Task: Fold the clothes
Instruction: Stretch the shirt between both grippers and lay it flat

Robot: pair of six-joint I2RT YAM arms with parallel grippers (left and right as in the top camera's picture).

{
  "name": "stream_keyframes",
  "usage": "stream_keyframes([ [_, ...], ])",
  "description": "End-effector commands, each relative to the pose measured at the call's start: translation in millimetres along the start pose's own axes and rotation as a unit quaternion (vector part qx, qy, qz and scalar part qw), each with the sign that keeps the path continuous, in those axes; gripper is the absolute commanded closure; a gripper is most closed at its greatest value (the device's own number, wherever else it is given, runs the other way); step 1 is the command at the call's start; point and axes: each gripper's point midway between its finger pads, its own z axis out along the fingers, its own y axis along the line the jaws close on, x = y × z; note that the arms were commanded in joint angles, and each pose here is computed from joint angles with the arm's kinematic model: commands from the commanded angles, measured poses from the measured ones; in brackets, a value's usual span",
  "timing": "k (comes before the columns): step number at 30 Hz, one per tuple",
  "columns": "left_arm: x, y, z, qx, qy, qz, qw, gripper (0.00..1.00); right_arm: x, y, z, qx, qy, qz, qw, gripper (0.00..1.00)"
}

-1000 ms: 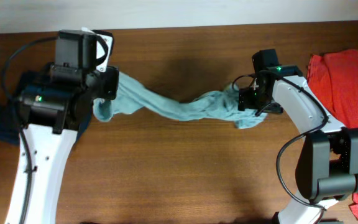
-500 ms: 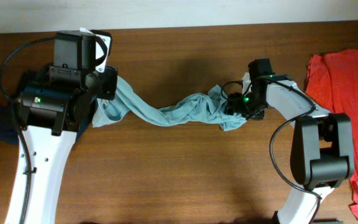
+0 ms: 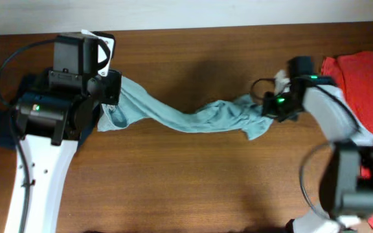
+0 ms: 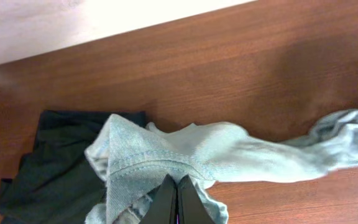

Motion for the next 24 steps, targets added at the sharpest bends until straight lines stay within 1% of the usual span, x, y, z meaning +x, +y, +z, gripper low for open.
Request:
stream_keyframes([
  [1, -23.3, 15.9, -61.4, -0.013, -0.080, -0.022, 0.996, 1.00, -3.8, -5.7, -70.7, 0.013, -0.077, 0.001, 0.997, 0.96],
  [4, -26.6, 22.0, -95.2, -0.015, -0.115, -0.029, 0.993, 0.99, 7.2, -10.4, -111.5, 0.035, -0.115, 0.007, 0.993, 0.96],
  [6, -26.5, 27.1, -124.5, -0.016, -0.145, -0.034, 0.989, 0.99, 18.6, -8.0, -142.1, 0.051, -0.149, 0.000, 0.987, 0.96],
  [7, -24.7, 31.2, -148.5, -0.018, -0.170, -0.039, 0.985, 0.99, 29.2, -4.2, -164.0, 0.058, -0.175, -0.005, 0.983, 0.96],
  [10, -19.1, 37.1, -182.2, -0.020, -0.204, -0.045, 0.978, 1.00, 47.4, 2.5, -192.5, 0.058, -0.210, -0.011, 0.976, 0.96],
  [12, -14.0, 43.5, -199.4, -0.032, -0.222, -0.049, 0.973, 1.00, 57.3, 4.1, -208.3, 0.060, -0.234, 0.001, 0.970, 0.96],
  [14, -10.9, 49.1, -207.1, -0.045, -0.230, -0.054, 0.971, 0.99, 63.3, 6.6, -218.1, 0.058, -0.250, -0.001, 0.967, 0.96],
  [16, -10.9, 54.7, -204.2, -0.062, -0.224, -0.057, 0.971, 0.99, 68.2, 8.2, -223.3, 0.057, -0.257, -0.003, 0.965, 0.96],
  [19, -20.1, 51.2, -180.6, -0.063, -0.200, -0.044, 0.977, 1.00, 67.0, 6.7, -218.2, 0.057, -0.247, 0.002, 0.967, 0.96],
  [20, -25.7, 49.2, -167.4, -0.063, -0.189, -0.037, 0.979, 0.99, 64.7, 5.2, -213.1, 0.057, -0.238, 0.010, 0.970, 0.96],
  [23, -47.3, 40.3, -102.8, -0.066, -0.137, -0.015, 0.988, 1.00, 50.4, -2.0, -186.5, 0.061, -0.195, 0.022, 0.979, 0.95],
  [24, -50.8, 38.1, -89.2, -0.066, -0.127, -0.008, 0.990, 1.00, 46.5, -3.8, -180.3, 0.062, -0.187, 0.024, 0.980, 0.95],
])
